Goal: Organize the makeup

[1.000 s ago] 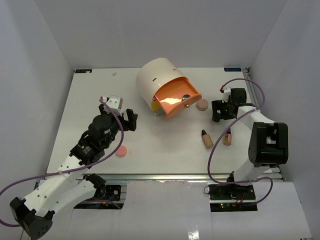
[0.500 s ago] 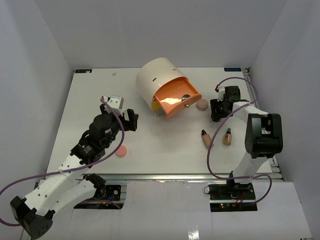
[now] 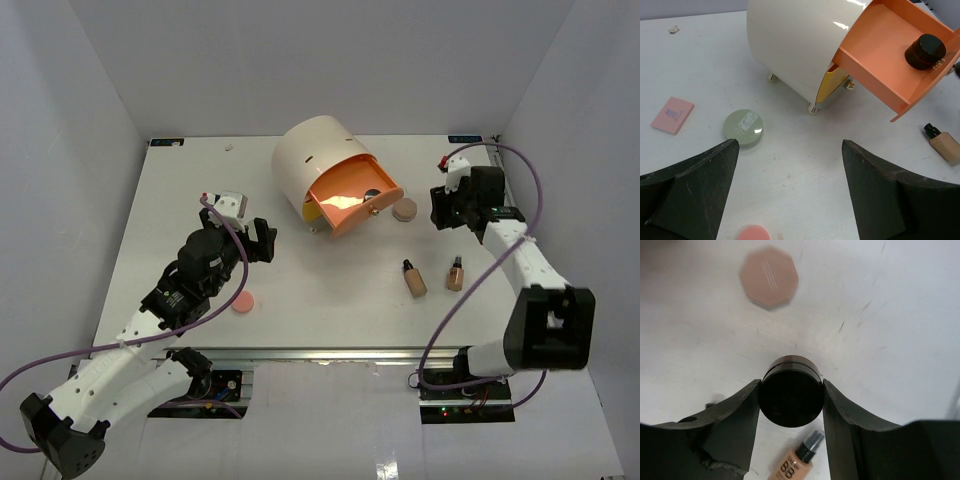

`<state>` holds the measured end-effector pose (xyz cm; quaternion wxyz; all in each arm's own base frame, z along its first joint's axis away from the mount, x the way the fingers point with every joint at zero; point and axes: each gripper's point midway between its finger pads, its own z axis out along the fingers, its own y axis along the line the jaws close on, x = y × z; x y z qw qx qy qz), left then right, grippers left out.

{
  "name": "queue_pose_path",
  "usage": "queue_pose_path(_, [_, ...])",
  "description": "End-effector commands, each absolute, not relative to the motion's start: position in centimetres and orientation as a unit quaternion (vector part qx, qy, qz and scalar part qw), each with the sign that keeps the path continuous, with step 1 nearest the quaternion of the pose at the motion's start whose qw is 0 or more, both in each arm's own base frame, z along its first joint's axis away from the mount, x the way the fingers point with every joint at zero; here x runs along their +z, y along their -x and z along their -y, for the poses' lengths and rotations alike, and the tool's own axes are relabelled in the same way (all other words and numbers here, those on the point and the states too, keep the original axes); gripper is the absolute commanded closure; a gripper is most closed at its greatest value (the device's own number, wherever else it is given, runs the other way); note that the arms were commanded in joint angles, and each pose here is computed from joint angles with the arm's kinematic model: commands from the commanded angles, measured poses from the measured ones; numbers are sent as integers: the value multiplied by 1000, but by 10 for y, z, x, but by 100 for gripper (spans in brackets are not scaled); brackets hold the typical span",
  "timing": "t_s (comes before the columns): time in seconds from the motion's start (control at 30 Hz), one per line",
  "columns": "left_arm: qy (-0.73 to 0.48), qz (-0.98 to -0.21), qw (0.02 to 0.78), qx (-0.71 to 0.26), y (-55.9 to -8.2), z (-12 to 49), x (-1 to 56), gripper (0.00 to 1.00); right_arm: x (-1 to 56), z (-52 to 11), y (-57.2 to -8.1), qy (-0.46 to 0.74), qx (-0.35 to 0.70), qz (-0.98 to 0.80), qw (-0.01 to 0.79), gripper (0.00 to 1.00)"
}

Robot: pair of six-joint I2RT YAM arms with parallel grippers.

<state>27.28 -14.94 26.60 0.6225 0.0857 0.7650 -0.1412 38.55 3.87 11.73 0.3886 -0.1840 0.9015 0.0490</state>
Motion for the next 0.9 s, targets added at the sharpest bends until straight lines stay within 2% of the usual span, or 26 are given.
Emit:
queue_pose_path(0.0, [-84,-754,633,-153,-272,151,278,5,237,-70,-379,283,69,-790,540,92])
queue_pose_path(0.1, [-84,-754,633,-153,-272,151,278,5,295,-100,-363,323,115,-742,576,92])
queue_pose_path(0.2, [-82,-754,634,-151,-272,150,278,5,335,-142,-351,356,183,-712,577,92])
queue_pose_path(0.4, [-83,-758,631,-143,-274,149,273,5,338,-231,-342,429,255,-684,532,88])
queue_pose_path(0.63, [-85,-759,631,-138,-275,148,270,5,317,-289,-348,475,258,-684,490,83])
queue_pose_path(0.87, [-86,-758,631,-140,-275,149,271,5,290,-295,-362,470,232,-709,471,39])
